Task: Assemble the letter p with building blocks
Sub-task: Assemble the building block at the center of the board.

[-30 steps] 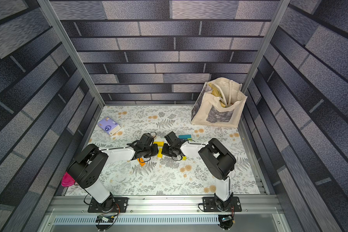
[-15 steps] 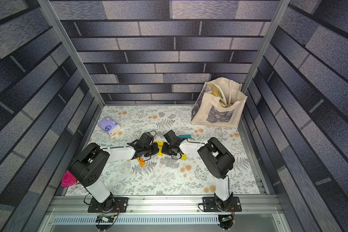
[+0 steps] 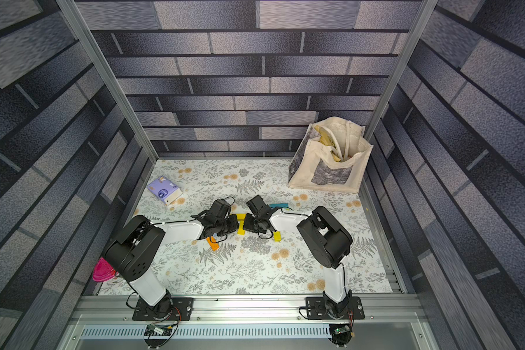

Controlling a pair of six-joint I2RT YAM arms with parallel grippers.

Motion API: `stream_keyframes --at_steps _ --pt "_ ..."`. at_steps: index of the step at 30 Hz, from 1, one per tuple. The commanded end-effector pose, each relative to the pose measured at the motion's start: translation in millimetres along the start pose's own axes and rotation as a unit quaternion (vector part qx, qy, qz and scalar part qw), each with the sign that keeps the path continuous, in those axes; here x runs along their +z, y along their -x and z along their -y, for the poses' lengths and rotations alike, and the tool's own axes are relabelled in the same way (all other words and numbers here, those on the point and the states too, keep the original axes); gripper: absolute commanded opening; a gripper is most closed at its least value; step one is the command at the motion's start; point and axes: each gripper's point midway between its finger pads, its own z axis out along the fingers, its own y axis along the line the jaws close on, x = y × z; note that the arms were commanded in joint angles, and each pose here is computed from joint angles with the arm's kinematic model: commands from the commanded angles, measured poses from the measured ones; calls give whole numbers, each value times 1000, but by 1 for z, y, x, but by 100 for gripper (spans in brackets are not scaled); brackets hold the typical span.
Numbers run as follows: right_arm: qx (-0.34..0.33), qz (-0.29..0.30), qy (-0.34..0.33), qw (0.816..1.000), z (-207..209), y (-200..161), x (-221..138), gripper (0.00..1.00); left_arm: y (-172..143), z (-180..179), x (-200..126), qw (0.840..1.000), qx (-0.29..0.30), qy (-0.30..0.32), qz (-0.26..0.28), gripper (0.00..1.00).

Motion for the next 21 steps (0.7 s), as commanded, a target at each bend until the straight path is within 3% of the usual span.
stream_keyframes --at_steps 1,21 --pt "1 -9 -25 1000 15 -2 10 0 -35 -38 8 997 -17 56 -59 0" --pt "8 -6 -26 1000 19 7 11 0 -35 -40 11 996 -18 60 -65 0"
